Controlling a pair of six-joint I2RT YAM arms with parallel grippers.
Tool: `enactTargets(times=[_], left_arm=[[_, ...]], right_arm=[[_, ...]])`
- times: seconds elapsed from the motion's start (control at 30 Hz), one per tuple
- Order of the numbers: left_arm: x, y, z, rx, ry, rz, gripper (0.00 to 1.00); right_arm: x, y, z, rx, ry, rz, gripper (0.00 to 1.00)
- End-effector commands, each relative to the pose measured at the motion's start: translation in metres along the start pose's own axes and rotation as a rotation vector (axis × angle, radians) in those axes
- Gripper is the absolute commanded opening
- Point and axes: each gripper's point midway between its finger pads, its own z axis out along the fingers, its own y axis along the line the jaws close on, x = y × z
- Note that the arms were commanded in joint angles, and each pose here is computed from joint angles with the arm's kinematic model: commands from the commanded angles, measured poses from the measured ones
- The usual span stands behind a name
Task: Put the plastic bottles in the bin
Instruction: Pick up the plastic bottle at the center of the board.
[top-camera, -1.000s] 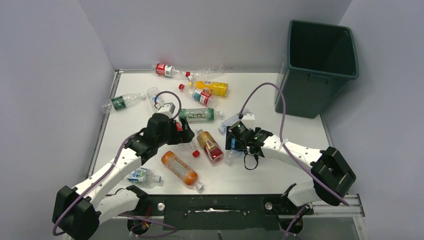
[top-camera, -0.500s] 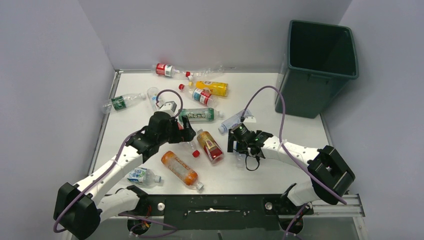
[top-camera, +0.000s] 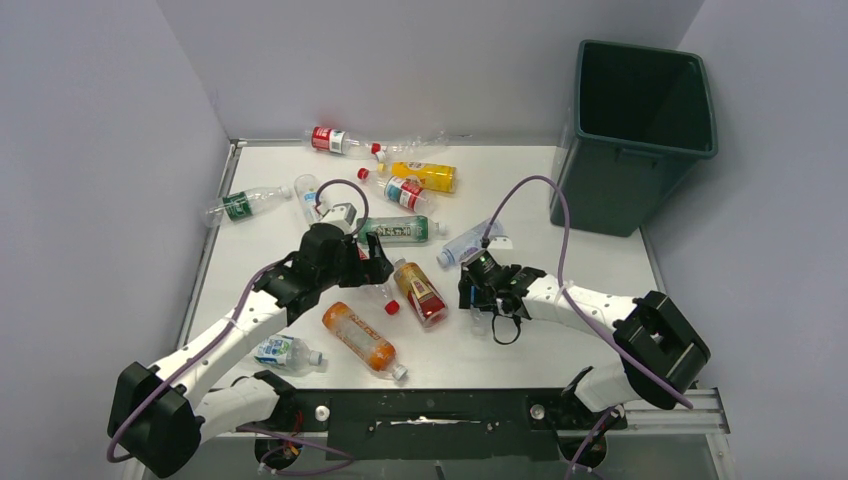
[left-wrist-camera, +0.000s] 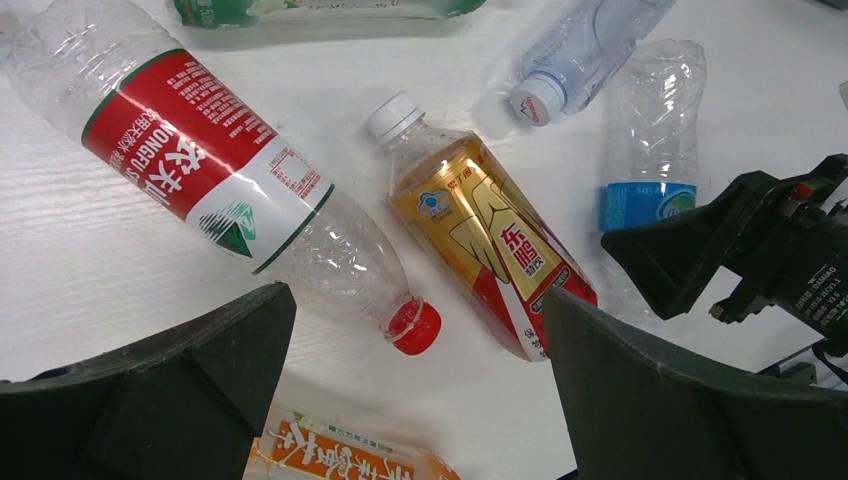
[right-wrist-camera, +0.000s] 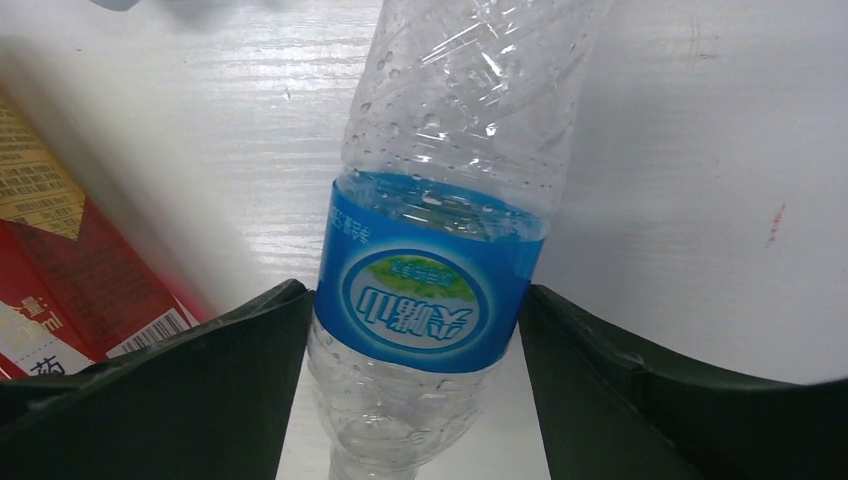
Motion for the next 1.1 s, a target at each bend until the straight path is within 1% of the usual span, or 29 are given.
enactTargets(times=[0.0,0.13,0.3,1.07], left_arm=[[-0.023,-0.021,-0.002,0.063,-0.066,0.008,0.98],[-0.022,-0.022,-0.001,0.066,-0.062,0.009,0.98],[-0.021,-0.023,-0.001,0.068,-0.062,0.008,0.98],[-0.018,-0.026,-0.003,0.075,-0.067,0.006,0.98]], right_arm=[[-0.013,0.005,-0.004,-0.031,-0.050,0.019,0.73],[-0.014,0.006,-0.006,-0.042,-0.056,0.015,0.69],[-0.017,0.007,-0.010,-0.054,-0.071,0.019,0.67],[-0.023,0.011,-0.023,-0.092,-0.110,0.015,0.65]])
